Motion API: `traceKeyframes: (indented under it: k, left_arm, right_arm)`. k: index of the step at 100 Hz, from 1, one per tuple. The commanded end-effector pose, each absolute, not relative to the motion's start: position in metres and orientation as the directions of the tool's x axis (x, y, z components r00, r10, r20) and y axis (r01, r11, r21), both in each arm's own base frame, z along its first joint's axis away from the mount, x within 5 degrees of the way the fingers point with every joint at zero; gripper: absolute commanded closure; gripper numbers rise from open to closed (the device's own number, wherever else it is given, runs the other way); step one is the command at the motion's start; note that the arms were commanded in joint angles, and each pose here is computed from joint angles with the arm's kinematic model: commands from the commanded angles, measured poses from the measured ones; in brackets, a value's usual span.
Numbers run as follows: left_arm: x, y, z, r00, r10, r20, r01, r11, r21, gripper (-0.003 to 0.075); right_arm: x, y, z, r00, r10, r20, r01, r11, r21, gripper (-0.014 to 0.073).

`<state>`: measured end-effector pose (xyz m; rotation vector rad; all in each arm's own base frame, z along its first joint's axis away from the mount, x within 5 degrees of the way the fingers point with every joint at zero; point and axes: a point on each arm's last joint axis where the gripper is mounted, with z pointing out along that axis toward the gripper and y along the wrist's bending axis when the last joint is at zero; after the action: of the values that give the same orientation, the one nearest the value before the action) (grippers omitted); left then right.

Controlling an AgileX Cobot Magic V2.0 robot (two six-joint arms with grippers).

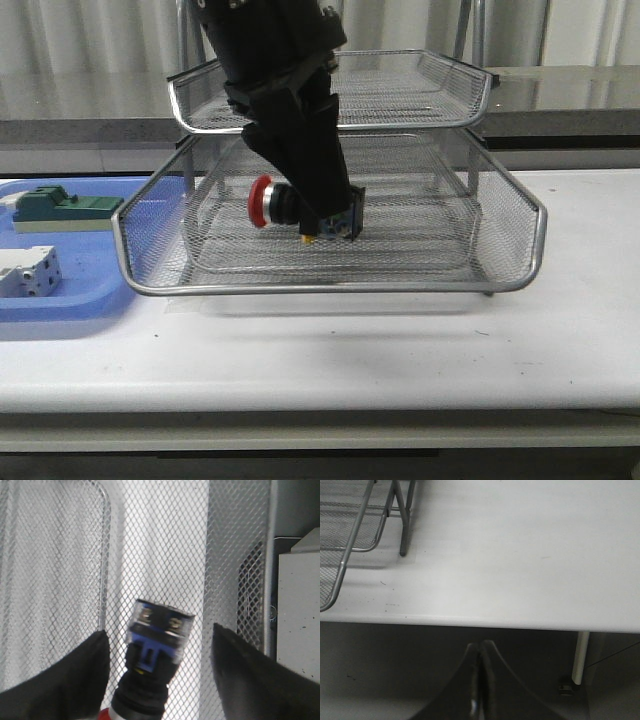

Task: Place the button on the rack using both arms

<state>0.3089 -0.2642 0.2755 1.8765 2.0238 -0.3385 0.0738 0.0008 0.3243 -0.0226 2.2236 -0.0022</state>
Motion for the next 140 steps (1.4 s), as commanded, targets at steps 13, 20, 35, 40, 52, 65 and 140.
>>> traceKeyframes:
  k: [13,20,35,40,52,65,140]
  left_arm:
    - [0.303,-0.265,0.305,-0.04,0.869,-0.494,0.987,0.113,0.118,0.0259]
    - [0.302,-0.264,0.306,-0.039,0.87,-0.492,0.987,0.11,0.115,0.0259]
    - [0.298,-0.262,0.316,-0.062,0.861,-0.504,0.985,0.134,0.107,0.026]
    - [0.296,-0.26,0.323,-0.065,0.856,-0.513,0.984,0.141,0.111,0.026]
    - [0.287,-0.253,0.345,-0.06,0.834,-0.548,0.976,0.164,0.142,0.0261]
    - [0.277,-0.237,0.371,-0.069,0.829,-0.554,0.951,0.223,0.215,0.0261]
    - [0.225,-0.044,0.423,-0.332,0.317,-0.888,0.377,0.908,0.183,0.03]
  right_arm:
    - [0.077,0.0,0.339,-0.533,-0.026,-0.846,-0.018,1.0,-0.019,0.0663]
    - [0.077,0.0,0.339,-0.533,-0.026,-0.846,-0.018,1.0,-0.019,0.0663]
    - [0.077,0.0,0.339,-0.533,-0.026,-0.846,-0.018,1.0,-0.019,0.0663]
    - [0.077,0.0,0.339,-0.533,-0.026,-0.846,-0.018,1.0,-0.019,0.0663]
    - [0.077,0.0,0.339,-0.533,-0.026,-0.846,-0.018,1.0,-0.019,0.0663]
    - [0.077,0.0,0.339,-0.533,-0.026,-0.846,-0.018,1.0,-0.019,0.0663]
    - [0.077,0.0,0.339,-0.533,-0.026,-0.846,-0.018,1.0,-0.019,0.0663]
